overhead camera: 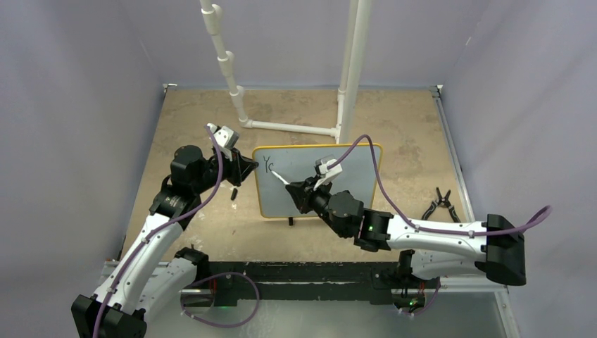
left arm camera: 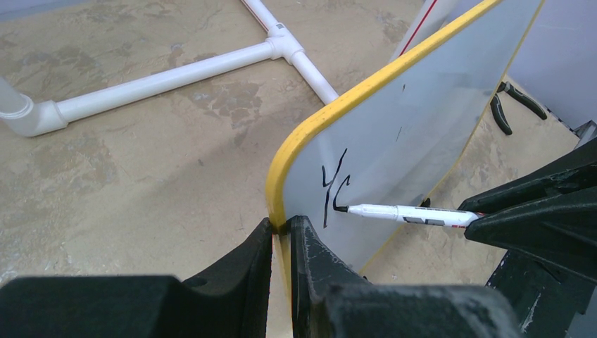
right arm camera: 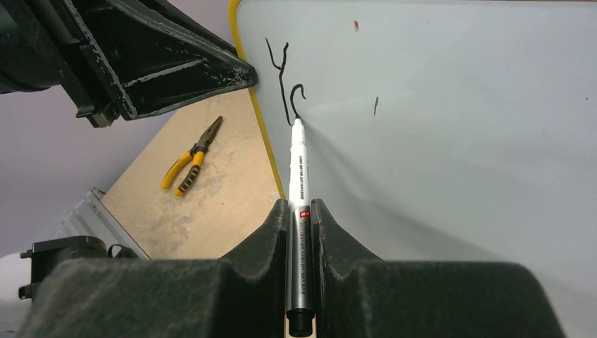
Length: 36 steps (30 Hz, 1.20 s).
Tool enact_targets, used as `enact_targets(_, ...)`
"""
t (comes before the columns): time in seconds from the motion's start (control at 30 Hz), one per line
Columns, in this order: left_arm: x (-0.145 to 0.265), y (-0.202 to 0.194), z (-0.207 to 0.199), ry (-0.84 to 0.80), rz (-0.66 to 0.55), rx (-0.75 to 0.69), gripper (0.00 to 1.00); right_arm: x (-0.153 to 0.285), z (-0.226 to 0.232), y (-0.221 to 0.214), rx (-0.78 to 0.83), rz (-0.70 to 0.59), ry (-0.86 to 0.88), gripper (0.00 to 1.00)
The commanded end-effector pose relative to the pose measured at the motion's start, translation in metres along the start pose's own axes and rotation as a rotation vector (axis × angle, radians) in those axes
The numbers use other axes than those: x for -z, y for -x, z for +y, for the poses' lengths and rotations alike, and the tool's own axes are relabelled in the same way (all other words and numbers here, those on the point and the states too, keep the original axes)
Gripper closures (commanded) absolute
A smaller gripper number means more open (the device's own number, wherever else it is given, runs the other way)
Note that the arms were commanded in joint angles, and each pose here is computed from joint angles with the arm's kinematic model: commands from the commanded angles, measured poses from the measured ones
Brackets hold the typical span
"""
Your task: Write a sentence on the whiteboard
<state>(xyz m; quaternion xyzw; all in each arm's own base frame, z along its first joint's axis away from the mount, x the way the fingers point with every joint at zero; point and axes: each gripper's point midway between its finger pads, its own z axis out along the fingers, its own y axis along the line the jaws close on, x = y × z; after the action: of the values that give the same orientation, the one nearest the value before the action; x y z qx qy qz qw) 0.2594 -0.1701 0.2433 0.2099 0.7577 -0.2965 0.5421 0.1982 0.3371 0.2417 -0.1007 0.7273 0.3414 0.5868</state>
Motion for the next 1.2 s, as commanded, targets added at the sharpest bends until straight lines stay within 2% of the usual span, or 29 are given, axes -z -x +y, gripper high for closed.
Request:
enact_targets(0.0, 0.0, 0.003, -0.003, -0.019, -0.017, -0.02, 1.0, 0.004, -0.007, 0.019, -0.021, -0.036, -0.053, 1.0)
enact_targets(0.9, -0.001, 0.002, -0.003, -0.022, -0.013, -0.019, 1.0, 0.001, 0.002, 0.052, -0.001, -0.135, -0.034, 1.0)
enact_targets(1.17, 0.0, 0.002, -0.003, -0.024, -0.013, -0.019, 1.0, 0.01, 0.011, 0.057, -0.006, -0.161, 0.051, 1.0)
